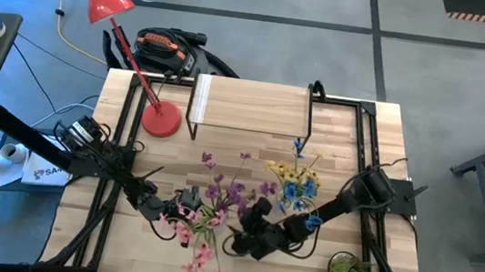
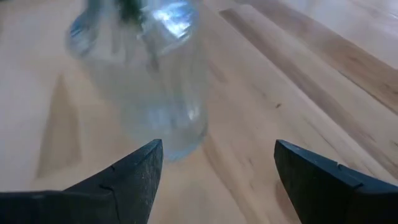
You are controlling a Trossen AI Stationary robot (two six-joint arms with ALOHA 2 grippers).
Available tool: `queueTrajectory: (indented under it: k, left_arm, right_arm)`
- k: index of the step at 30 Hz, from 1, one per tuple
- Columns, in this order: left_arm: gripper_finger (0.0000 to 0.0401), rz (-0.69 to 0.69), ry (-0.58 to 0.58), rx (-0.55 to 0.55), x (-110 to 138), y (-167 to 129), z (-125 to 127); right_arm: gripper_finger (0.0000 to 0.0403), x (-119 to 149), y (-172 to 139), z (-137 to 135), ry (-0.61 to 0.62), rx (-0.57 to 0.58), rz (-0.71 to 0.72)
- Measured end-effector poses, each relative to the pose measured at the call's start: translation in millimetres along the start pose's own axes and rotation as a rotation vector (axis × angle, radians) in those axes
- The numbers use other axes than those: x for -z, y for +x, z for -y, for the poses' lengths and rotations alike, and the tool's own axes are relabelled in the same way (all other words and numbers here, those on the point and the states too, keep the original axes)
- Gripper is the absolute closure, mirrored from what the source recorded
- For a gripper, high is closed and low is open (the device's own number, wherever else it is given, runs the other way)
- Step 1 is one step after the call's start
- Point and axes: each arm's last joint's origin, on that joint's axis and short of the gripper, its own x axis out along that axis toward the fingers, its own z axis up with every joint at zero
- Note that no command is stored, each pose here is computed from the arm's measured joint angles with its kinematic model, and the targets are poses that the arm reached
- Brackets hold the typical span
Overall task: Pick and place flowers into a vace then onto a shelf
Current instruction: Put the pink flowers into the bottom vase
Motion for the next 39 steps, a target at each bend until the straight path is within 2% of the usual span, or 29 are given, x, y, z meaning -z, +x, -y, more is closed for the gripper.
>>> queueTrajectory:
  k: [2,8,18,29,39]
  left_arm:
    - [0.0235,-0.008,0.001,0.014,0,0,0]
    - [0.0235,-0.012,0.006,0.011,-1,2,-2]
    - [0.0235,-0.037,-0.023,0.054,-9,14,-16]
    - [0.0235,-0.034,-0.024,0.049,-9,15,-16]
    - [0.0235,-0.026,-0.029,0.048,-10,15,-16]
  right_arm:
    - [0.0104,-3,2,1,0.024,-0.002,0.015]
    - [0.0104,-11,1,-7,-0.017,-0.065,0.086]
    - [0.0104,-16,1,-8,0.009,-0.117,0.084]
    - [0.0104,-30,14,3,0.009,-0.114,0.113]
    - [0.0112,-31,16,5,-0.015,-0.116,0.087]
